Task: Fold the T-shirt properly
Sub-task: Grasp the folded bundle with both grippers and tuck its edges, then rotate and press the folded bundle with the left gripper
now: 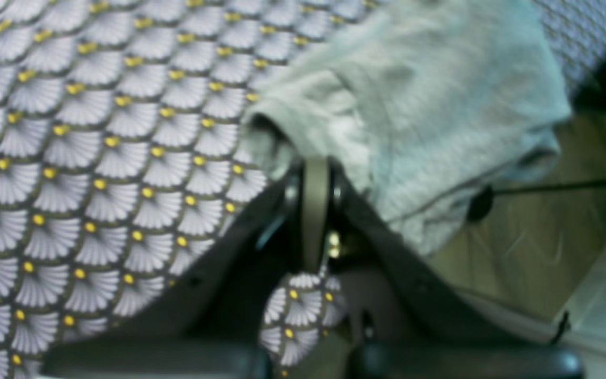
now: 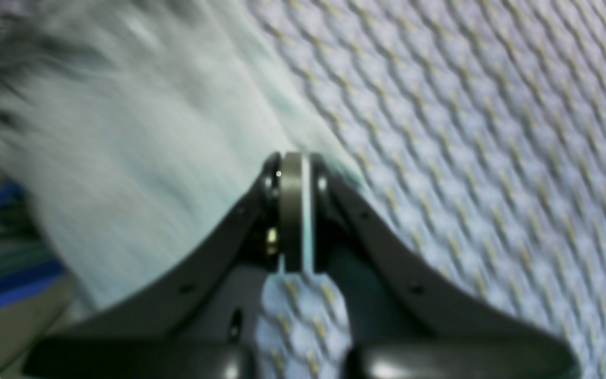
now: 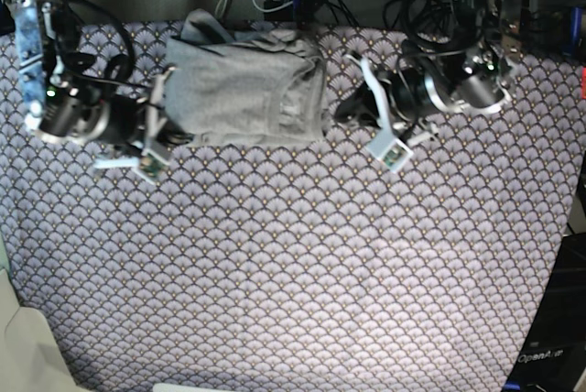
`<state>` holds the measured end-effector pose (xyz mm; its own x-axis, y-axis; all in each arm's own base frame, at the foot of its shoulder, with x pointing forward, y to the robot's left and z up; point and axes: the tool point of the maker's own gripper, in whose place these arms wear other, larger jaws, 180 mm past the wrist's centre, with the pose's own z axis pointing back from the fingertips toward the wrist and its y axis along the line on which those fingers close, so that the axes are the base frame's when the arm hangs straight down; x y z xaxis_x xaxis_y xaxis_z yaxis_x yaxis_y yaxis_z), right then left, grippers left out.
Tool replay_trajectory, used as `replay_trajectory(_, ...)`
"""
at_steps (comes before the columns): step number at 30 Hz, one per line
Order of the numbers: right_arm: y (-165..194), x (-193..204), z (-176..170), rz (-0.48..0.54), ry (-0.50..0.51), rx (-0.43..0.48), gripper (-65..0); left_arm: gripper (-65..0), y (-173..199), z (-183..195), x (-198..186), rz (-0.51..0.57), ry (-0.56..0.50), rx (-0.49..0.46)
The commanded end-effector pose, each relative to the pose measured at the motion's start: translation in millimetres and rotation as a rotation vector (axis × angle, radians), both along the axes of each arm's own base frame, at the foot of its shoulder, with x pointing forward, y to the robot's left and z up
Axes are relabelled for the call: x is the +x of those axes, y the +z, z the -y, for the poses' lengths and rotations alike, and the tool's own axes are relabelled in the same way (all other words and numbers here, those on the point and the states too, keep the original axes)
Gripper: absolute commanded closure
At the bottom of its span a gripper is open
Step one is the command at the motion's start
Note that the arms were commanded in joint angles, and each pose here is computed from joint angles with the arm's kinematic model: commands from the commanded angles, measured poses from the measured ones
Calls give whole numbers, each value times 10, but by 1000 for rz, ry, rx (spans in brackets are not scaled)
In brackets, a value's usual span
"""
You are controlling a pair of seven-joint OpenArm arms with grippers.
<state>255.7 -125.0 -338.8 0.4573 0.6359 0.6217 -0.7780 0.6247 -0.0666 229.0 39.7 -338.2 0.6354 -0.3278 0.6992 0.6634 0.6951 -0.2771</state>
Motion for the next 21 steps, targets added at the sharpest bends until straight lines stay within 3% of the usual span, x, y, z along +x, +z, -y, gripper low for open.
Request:
replay_trajectory(1,116,46,60,36,-11,20,-7,0,75,45,5,24,-21,-15)
replay_trajectory(6,56,-102,445,18,-128,8,-7,0,43,297,-254,14,-171,3)
replay_trajectory(12,-48,-355,343,-4,-133,95,-7,0,135,716,-462,35,-359,-16)
replay_trajectory(21,-104,-444,284,-26,-143,119,-6,0,64,1259,-1051,34,-723,14)
